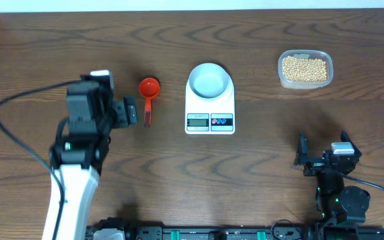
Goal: Scoop item into bowl and weigh 50g on scale
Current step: 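Move the left gripper forward over the red scoop's bowl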
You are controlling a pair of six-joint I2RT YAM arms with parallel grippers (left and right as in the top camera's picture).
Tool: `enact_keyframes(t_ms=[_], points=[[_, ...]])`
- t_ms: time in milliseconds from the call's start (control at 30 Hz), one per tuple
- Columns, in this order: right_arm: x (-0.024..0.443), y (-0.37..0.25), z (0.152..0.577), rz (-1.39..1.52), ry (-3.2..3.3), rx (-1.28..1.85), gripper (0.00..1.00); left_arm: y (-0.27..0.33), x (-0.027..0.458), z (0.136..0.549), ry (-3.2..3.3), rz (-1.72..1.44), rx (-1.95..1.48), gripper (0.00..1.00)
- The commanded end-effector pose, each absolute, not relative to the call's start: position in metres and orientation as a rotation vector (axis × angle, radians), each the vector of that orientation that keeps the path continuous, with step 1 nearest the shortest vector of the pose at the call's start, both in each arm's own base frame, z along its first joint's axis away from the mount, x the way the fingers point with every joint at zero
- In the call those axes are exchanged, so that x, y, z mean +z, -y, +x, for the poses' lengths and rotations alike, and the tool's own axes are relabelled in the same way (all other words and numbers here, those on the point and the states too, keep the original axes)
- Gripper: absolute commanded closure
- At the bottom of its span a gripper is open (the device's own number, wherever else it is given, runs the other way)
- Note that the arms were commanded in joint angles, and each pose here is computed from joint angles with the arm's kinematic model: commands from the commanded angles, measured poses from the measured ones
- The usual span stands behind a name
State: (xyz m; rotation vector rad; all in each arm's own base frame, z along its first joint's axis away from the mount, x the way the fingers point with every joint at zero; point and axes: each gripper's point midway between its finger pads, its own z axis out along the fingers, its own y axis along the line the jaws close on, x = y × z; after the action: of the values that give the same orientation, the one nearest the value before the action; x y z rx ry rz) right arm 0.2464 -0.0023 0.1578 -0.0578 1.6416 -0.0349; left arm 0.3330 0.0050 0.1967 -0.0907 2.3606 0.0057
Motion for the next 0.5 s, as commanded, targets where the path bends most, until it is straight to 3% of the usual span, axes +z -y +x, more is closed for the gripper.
enact_keyframes(t_ms=[0,467], points=[[0.158,0.000,0.246,-0.076,-1.640,-0.038,0.01,-0.008,0.209,0.352,-2.402,-0.049,0.039,0.06],[0.158,0.000,0.246,-0.076,-1.640,-0.037,0.01,-0.008,0.186,0.391,-2.692,0.028,0.065,0.06]])
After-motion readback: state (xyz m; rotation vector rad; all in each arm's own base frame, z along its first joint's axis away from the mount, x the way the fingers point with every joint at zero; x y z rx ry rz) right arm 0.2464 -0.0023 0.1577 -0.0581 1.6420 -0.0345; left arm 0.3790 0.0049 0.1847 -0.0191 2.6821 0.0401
